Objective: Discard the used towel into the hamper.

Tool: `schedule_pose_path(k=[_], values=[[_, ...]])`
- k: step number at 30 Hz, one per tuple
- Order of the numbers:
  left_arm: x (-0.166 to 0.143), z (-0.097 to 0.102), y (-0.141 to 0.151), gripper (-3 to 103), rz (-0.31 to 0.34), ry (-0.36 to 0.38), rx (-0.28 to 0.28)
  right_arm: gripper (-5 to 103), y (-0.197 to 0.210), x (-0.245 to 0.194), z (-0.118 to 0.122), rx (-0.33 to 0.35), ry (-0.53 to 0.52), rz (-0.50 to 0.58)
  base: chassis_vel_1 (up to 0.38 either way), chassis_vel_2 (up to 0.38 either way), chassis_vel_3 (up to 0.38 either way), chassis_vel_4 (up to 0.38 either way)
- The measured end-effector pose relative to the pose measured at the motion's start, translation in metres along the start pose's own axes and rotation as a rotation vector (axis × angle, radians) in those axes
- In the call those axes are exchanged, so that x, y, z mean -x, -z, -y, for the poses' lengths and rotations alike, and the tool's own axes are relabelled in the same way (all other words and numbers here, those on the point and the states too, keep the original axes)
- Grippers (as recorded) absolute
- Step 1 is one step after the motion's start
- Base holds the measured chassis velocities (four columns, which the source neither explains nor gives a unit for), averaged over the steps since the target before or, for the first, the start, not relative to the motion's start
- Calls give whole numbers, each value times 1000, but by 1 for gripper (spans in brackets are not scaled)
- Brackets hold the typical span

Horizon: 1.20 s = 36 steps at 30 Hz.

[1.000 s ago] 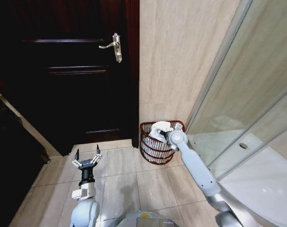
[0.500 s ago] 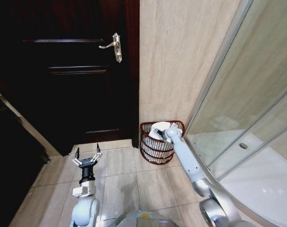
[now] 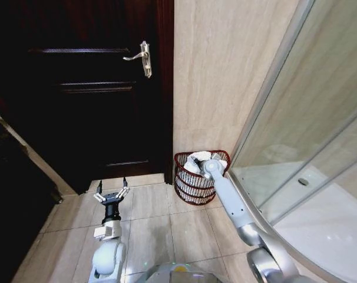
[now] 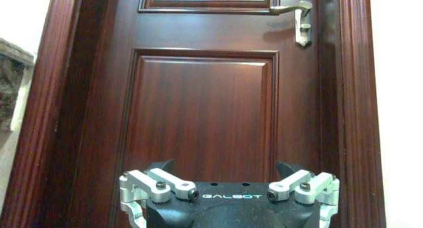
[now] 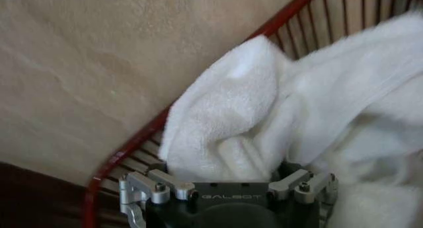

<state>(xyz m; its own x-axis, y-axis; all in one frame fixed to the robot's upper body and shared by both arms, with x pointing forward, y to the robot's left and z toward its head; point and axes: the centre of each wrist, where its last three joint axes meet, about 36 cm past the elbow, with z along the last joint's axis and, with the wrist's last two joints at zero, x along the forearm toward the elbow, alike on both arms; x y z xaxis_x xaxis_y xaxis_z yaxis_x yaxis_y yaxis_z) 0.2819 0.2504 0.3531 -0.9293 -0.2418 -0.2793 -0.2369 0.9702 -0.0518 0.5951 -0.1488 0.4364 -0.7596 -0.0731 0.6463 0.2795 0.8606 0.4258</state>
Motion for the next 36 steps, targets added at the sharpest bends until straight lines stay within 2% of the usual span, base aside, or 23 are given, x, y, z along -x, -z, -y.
schedule_pose_path(k=[1, 2, 3, 6, 7, 9, 11, 13, 16, 20, 24, 26, 27, 32, 36], values=[[0, 0, 0, 100, -3, -3, -1, 100, -9, -1, 4, -97, -29, 36, 0, 0, 0, 0], [-1, 0, 0, 100, -4, -5, -1, 100, -13, -1, 5, -145, -43, 48, 0, 0, 0, 0], [-1, 0, 0, 100, -4, -5, -1, 100, -13, -1, 5, -145, -43, 48, 0, 0, 0, 0], [-3, -1, 0, 100, -7, -4, -6, 100, -29, -1, 10, -355, -110, 106, 0, 0, 0, 0], [-3, -1, 0, 100, -7, -4, -6, 100, -29, -1, 10, -355, -110, 106, 0, 0, 0, 0], [-5, -4, 1, 100, -8, 0, -9, 100, -40, -1, 15, -498, -150, 145, 0, 0, 0, 0], [-7, -5, 0, 100, -8, 3, -10, 100, -43, -1, 16, -564, -166, 147, 0, 0, 0, 0], [-8, -6, 0, 100, -5, 4, -11, 100, -43, -1, 14, -582, -171, 133, 0, 0, 0, 0], [-11, -7, -1, 100, -6, 7, -13, 100, -38, 0, 8, -562, -173, 111, 0, 0, 0, 0], [-15, -11, -2, 100, -9, 12, -17, 100, -18, 4, -1, -466, -160, 44, 0, 0, 0, 0], [-15, -13, -2, 100, -7, 16, -19, 100, -8, 7, -2, -416, -149, 10, 0, 0, 0, 0], [-15, -15, -2, 100, -5, 18, -20, 100, 3, 11, 1, -353, -135, -44, 0, 0, 0, 0], [-15, -15, -2, 100, -5, 18, -20, 100, 3, 11, 1, -353, -135, -44, 0, 0, 0, 0], [-14, -11, 1, 100, 11, 18, -51, 100, 6, 25, 13, -266, -116, -113, 0, 0, 0, 0], [-13, -11, 2, 100, 15, 17, -56, 100, 8, 30, 17, -214, -110, -149, 0, 0, 0, 0]])
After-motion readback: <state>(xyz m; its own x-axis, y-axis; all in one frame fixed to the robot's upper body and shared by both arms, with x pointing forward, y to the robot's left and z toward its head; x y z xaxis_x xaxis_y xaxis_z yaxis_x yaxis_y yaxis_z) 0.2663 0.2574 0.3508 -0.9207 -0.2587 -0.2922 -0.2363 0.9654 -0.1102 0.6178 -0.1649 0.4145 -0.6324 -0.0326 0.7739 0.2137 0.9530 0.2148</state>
